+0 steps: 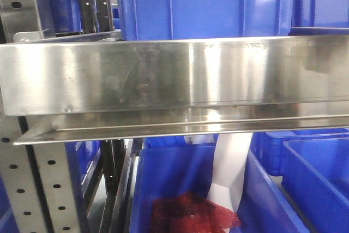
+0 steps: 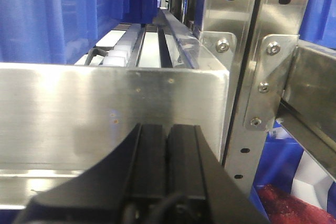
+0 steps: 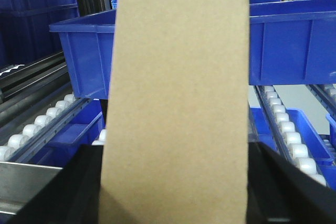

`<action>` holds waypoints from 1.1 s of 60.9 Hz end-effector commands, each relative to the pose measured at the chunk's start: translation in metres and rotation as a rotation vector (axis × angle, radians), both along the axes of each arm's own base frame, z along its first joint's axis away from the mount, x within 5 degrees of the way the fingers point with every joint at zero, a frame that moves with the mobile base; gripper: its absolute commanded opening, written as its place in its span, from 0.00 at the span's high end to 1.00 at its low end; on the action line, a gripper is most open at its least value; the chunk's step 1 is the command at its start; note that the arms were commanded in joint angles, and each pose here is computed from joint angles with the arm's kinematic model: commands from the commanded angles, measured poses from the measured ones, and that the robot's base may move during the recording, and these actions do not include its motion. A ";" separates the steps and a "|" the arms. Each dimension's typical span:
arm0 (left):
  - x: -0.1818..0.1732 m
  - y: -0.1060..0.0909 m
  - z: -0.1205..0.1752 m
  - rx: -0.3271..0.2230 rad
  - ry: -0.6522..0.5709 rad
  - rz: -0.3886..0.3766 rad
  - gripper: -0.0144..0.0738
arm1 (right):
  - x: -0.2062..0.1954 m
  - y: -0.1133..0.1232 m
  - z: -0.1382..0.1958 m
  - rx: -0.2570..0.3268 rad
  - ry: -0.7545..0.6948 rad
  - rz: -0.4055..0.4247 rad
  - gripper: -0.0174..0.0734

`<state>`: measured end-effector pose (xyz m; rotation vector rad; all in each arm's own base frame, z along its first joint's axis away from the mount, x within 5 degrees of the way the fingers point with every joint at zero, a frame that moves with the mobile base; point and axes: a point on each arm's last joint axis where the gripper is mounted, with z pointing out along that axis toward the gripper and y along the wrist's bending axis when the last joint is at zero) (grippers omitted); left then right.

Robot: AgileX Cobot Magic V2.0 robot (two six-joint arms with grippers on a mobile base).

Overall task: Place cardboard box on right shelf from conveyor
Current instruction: 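Raise the held box over the upper shelf roller lane with the right gripper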

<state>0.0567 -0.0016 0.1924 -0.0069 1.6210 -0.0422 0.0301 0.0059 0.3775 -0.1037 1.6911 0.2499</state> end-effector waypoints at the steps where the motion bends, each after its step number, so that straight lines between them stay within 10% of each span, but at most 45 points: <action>1: -0.001 0.001 0.006 -0.007 -0.091 0.006 0.97 | 0.001 0.000 0.016 0.014 -0.114 -0.003 0.67; 17: -0.001 0.001 0.006 -0.007 -0.091 0.006 0.97 | 0.014 0.004 0.031 0.019 -0.150 -0.002 0.67; 24: -0.001 0.001 0.006 -0.007 -0.091 0.006 0.97 | 0.043 0.010 0.049 -0.076 -0.119 0.001 0.67; 40: -0.001 0.001 0.006 -0.007 -0.091 0.006 0.97 | 0.112 0.033 0.077 -0.538 -0.120 0.080 0.67; 58: -0.001 0.001 0.006 -0.007 -0.091 0.006 0.97 | 0.158 0.087 0.054 -1.116 -0.194 0.392 0.67; 67: -0.001 0.001 0.006 -0.007 -0.091 0.006 0.97 | 0.175 0.105 0.041 -1.288 -0.242 0.479 0.67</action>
